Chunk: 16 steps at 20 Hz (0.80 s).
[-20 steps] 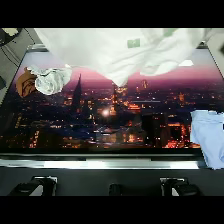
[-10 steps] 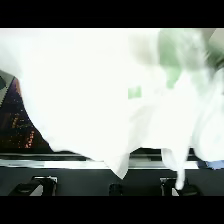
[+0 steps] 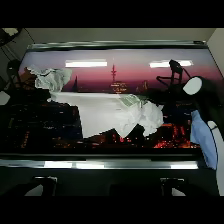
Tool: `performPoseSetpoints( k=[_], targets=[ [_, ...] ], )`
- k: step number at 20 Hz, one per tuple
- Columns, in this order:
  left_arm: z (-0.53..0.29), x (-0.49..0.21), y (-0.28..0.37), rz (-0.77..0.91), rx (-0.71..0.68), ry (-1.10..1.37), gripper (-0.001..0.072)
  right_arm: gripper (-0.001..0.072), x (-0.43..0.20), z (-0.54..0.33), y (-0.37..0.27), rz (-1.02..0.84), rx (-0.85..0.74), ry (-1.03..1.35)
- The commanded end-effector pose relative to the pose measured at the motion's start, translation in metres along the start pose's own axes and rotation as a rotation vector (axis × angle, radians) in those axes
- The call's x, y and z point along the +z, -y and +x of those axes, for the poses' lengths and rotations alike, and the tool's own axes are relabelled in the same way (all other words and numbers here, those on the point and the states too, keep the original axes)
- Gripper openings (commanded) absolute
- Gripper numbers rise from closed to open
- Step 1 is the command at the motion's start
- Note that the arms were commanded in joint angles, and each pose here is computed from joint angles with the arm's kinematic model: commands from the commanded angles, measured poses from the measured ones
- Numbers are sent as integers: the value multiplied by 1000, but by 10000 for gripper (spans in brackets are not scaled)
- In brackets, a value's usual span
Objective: Fold the shirts.
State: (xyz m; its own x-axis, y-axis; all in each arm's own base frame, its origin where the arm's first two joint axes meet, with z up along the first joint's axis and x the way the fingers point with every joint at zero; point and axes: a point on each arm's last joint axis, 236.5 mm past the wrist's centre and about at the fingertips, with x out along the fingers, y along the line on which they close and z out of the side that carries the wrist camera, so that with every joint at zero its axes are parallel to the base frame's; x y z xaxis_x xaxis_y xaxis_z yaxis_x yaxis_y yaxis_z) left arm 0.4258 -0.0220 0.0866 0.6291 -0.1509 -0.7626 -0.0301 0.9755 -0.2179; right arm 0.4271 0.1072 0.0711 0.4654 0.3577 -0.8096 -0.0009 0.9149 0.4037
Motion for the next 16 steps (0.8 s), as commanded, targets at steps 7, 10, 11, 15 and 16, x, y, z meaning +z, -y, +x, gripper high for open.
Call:
performPoseSetpoints(
  k=[7, 10, 11, 15, 16],
  targets=[
    [104, -44, 18, -292, -137, -147, 104, 383, 58, 107, -1, 383, 213, 185],
    [91, -39, 11, -280, -146, -175, 720, 649, 74, 59, -10, 22, 139, 216],
    [81, -41, 5, -243, -153, -220, 720, 653, 77, 37, 2, -64, 69, 207],
    [39, -88, -33, -218, -129, -488, 720, 657, 39, -40, 126, 97, -200, 21],
    [34, -108, -33, -235, -140, -561, 720, 614, 11, -47, 149, 170, -203, -79]
  ],
)
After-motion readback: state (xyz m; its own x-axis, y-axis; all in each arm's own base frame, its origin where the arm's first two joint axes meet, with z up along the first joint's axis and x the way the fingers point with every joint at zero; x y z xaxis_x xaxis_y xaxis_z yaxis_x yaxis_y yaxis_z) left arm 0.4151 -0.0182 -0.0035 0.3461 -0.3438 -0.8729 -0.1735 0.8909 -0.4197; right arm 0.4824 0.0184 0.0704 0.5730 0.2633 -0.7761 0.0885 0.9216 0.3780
